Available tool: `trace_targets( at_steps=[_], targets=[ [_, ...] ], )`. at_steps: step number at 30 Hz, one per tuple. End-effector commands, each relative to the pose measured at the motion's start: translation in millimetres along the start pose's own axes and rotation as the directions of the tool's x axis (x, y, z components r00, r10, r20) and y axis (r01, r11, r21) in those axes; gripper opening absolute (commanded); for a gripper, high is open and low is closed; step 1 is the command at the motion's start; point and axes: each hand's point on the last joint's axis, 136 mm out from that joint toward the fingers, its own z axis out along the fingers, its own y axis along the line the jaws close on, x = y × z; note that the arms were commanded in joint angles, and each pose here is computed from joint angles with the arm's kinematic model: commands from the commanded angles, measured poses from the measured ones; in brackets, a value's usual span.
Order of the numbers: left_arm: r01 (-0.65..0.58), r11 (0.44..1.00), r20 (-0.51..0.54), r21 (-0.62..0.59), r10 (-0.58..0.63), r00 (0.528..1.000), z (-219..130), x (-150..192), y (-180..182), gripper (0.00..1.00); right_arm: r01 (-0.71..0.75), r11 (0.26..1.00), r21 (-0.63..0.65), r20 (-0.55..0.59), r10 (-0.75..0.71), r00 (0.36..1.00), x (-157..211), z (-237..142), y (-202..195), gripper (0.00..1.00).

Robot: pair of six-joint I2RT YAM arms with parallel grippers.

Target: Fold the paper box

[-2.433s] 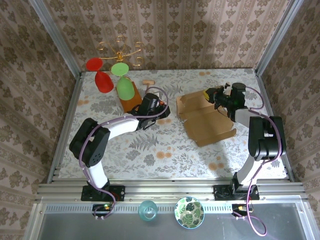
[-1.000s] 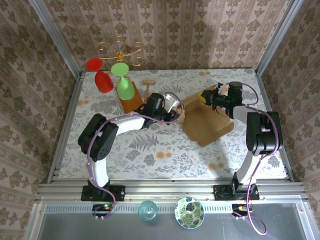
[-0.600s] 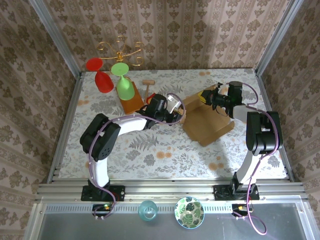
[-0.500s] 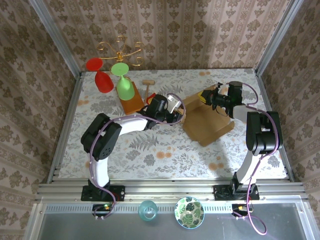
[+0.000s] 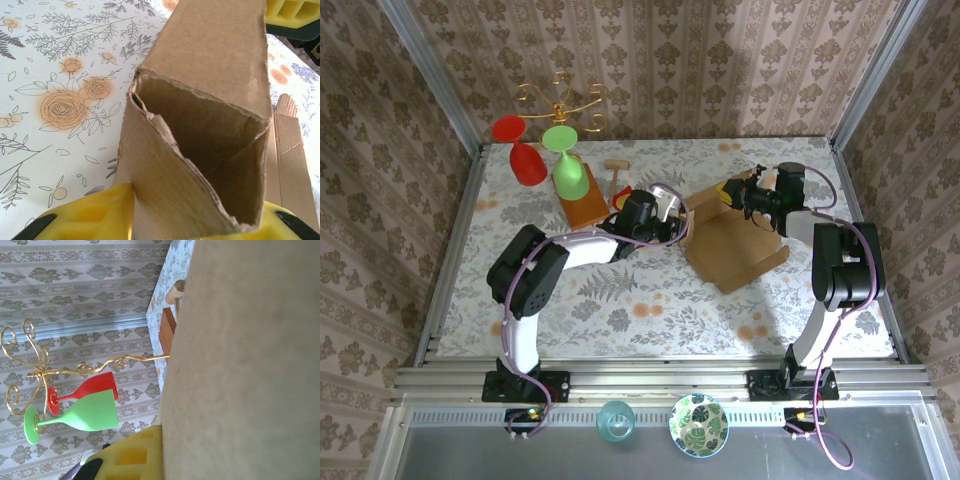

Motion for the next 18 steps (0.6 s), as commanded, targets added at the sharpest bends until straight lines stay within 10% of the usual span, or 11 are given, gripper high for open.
trace_targets(
  at_steps=[1, 18],
  targets=[
    [0.021, 1.000, 0.042, -0.006, -0.021, 0.999, 7, -5, -6, 0.37, -0.055, 0.998, 0.043, -0.024, 0.056, 0.998, 10, 8, -23, 0.00],
    [0.100, 0.969, 0.100, -0.225, -0.079, 0.992, 21, -9, 18, 0.34, -0.103, 0.995, -0.014, 0.082, 0.104, 0.991, 14, 8, -33, 0.00]
  ],
)
